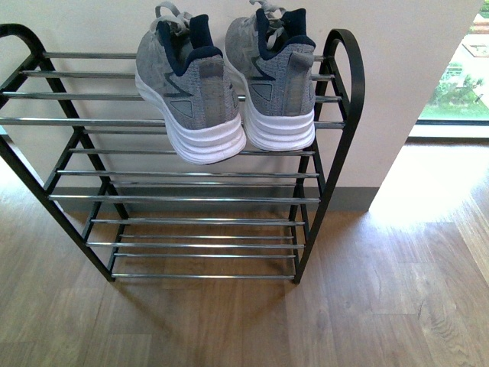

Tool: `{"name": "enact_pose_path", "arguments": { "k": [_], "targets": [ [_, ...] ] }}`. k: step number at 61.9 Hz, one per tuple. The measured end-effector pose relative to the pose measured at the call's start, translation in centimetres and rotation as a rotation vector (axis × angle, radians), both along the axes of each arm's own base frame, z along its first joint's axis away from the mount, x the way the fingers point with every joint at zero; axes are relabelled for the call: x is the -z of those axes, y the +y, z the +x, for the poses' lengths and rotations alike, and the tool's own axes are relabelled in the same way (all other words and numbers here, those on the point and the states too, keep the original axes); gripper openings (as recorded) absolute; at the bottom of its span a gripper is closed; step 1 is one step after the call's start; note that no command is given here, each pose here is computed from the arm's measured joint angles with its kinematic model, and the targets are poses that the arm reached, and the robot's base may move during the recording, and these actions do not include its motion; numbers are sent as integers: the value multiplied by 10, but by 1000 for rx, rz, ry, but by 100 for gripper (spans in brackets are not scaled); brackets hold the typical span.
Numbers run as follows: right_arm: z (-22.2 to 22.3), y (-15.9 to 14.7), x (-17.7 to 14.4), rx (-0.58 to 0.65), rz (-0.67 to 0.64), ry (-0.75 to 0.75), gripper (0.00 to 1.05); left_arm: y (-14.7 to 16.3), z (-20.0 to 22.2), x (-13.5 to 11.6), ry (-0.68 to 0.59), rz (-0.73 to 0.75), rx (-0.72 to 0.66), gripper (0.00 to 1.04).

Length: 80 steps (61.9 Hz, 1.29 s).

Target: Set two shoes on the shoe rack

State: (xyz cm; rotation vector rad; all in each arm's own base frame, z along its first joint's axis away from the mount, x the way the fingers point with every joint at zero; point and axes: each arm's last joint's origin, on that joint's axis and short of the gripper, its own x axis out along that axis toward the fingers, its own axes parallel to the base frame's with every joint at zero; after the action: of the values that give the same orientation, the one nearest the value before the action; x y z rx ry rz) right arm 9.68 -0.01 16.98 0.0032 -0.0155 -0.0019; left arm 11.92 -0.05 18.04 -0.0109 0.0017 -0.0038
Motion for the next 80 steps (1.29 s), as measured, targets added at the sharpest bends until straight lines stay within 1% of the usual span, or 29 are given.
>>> {"name": "enact_pose_path", "arguments": {
  "k": [10,16,35,39,45,70,71,75,78,80],
  "targets": [
    [0,0,0,0,0,0,95,0,-4,3,-5,0,0,1],
    [0,0,0,1,0,0,95,0,-6,10,-10,0,0,1],
    [0,0,0,0,0,0,95,0,-12,10,-15,0,0,1],
    [0,0,0,0,0,0,95,0,-18,14,18,0,0,1],
    [0,0,0,0,0,0,95,0,-21,13,-3,0,0,1],
    [0,0,0,0,0,0,95,0,-21,14,2,0,0,1],
    [0,0,0,0,0,0,95,0,-21,14,2,0,0,2],
    [0,0,0,0,0,0,95,0,-21,14,2,0,0,16],
    [0,0,0,0,0,0,95,0,-21,14,2,0,0,23],
    [0,0,0,0,0,0,95,0,-21,14,2,0,0,30]
  ]
}}
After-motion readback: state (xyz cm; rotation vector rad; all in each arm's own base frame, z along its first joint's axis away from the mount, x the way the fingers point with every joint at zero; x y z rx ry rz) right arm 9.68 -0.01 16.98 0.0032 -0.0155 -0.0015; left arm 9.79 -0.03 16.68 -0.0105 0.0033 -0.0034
